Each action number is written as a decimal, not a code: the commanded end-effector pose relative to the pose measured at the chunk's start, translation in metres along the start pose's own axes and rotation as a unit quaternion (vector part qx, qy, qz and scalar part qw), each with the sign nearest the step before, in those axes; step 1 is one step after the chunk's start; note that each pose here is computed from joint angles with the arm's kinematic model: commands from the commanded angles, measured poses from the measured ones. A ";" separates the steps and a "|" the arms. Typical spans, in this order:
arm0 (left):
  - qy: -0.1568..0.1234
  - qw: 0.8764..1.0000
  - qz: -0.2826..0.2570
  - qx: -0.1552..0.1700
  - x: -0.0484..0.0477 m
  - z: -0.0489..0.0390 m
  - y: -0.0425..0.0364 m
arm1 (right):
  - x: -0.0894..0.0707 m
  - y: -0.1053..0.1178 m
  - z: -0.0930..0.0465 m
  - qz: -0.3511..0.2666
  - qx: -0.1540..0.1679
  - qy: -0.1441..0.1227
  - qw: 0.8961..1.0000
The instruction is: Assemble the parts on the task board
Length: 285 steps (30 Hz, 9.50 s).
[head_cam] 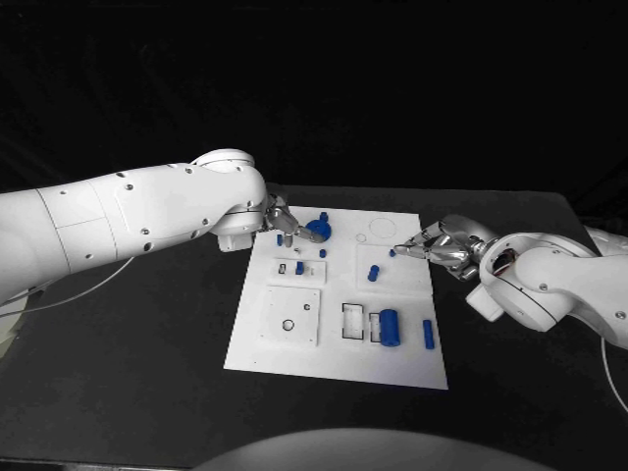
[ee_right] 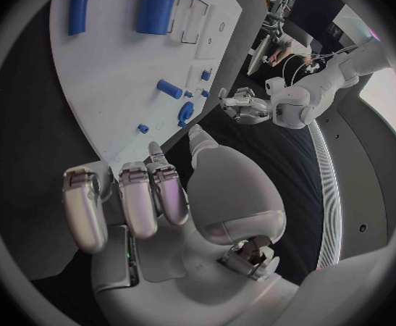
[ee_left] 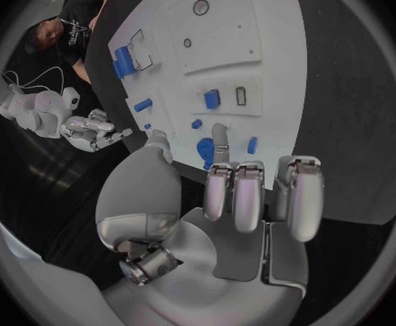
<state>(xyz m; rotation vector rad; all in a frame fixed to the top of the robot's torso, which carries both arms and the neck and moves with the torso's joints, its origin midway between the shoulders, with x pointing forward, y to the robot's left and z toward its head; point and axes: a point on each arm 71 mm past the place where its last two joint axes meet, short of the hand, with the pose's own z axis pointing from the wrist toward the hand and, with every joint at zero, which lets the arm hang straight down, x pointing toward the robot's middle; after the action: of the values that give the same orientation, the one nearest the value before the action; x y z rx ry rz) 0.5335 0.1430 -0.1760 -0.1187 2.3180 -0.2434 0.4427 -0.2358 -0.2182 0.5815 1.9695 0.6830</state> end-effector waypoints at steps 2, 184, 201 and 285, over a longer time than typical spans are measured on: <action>-0.014 1.000 0.002 0.026 -0.0053 -0.0015 -0.0111 | 0.002 0.001 0.001 -0.002 -0.003 0.007 1.000; 0.039 0.998 0.014 -0.047 -0.0109 0.0617 0.0321 | 0.005 0.004 -0.001 0.005 -0.007 0.004 1.000; 0.018 0.999 -0.026 -0.029 -0.0169 0.0498 0.0437 | 0.002 0.001 0.000 0.005 -0.003 -0.001 1.000; 0.103 0.993 0.050 -0.044 0.0251 0.0238 0.0237 | 0.000 0.003 -0.001 0.008 -0.015 -0.010 1.000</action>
<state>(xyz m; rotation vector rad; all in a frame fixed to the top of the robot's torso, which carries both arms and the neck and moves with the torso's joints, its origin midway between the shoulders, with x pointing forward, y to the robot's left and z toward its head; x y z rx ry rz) 0.5348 0.1613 -0.2131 -0.0570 2.5130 -0.0993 0.4427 -0.2351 -0.2162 0.6030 1.9316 0.7064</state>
